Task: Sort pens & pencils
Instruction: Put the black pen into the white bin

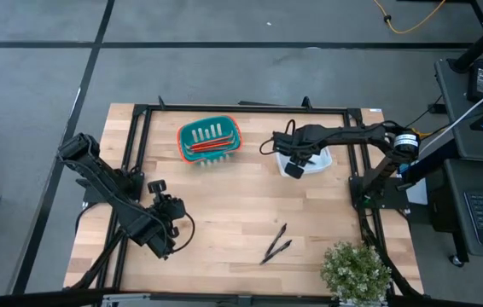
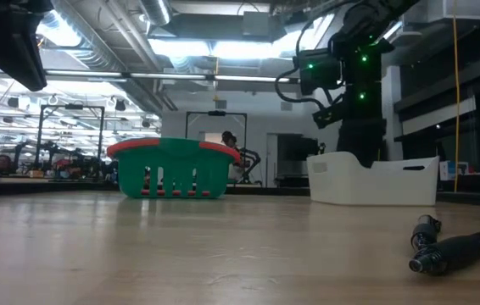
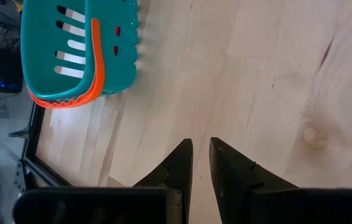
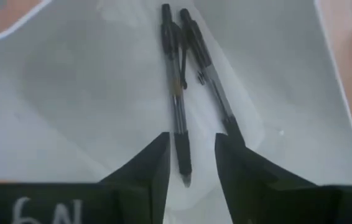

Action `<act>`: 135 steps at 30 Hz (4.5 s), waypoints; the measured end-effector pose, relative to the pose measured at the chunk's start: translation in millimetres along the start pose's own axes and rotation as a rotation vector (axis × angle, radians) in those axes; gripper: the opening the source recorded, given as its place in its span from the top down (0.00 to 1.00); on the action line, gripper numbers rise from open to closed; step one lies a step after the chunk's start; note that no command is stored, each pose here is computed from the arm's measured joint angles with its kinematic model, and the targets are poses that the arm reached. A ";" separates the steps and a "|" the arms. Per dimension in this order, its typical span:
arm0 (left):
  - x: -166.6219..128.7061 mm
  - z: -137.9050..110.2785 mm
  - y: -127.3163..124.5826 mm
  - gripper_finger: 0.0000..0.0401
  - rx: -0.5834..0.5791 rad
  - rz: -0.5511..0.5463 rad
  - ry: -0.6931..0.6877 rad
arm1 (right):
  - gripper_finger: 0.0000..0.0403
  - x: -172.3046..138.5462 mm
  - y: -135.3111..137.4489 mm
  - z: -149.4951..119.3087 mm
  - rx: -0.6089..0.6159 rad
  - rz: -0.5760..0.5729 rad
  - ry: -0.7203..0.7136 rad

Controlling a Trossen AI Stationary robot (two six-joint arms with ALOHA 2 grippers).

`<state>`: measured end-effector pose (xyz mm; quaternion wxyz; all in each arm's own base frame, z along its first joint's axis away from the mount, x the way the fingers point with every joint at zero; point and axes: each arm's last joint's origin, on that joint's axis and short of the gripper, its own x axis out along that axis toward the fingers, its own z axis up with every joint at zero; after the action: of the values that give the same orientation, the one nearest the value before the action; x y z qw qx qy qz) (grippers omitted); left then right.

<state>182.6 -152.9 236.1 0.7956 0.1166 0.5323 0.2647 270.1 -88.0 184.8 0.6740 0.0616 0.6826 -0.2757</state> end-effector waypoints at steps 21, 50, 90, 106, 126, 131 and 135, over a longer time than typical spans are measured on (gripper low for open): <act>3.5 19.6 -14.1 0.88 0.101 -0.124 -0.131 | 0.80 -164.3 126.9 -42.8 0.016 0.205 -0.296; 102.1 200.7 -87.0 0.88 -0.094 -0.798 -0.226 | 0.85 -210.8 195.7 -161.9 -0.126 -0.011 -0.957; 111.6 220.4 -157.0 0.88 -0.033 -0.655 -0.171 | 0.85 -316.8 116.9 -139.7 -0.010 -0.183 -1.175; 101.2 179.7 -144.9 0.88 0.155 -0.252 0.006 | 0.85 -302.9 108.7 -93.9 -0.180 0.007 -0.874; 17.9 140.2 -85.3 0.88 0.105 0.134 0.046 | 0.85 -143.5 217.5 -119.5 -0.228 0.310 -0.520; 10.2 136.2 -88.7 0.88 0.096 0.126 0.014 | 0.85 -120.4 237.4 -119.2 -0.323 0.549 -0.535; 11.7 137.3 -87.1 0.88 0.083 0.133 0.017 | 0.85 -107.6 237.7 -118.3 -0.345 0.602 -0.491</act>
<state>336.6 -205.9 242.0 0.7661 0.1822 0.5407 0.2957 282.6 197.1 210.6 0.8675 0.0769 0.4894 0.0450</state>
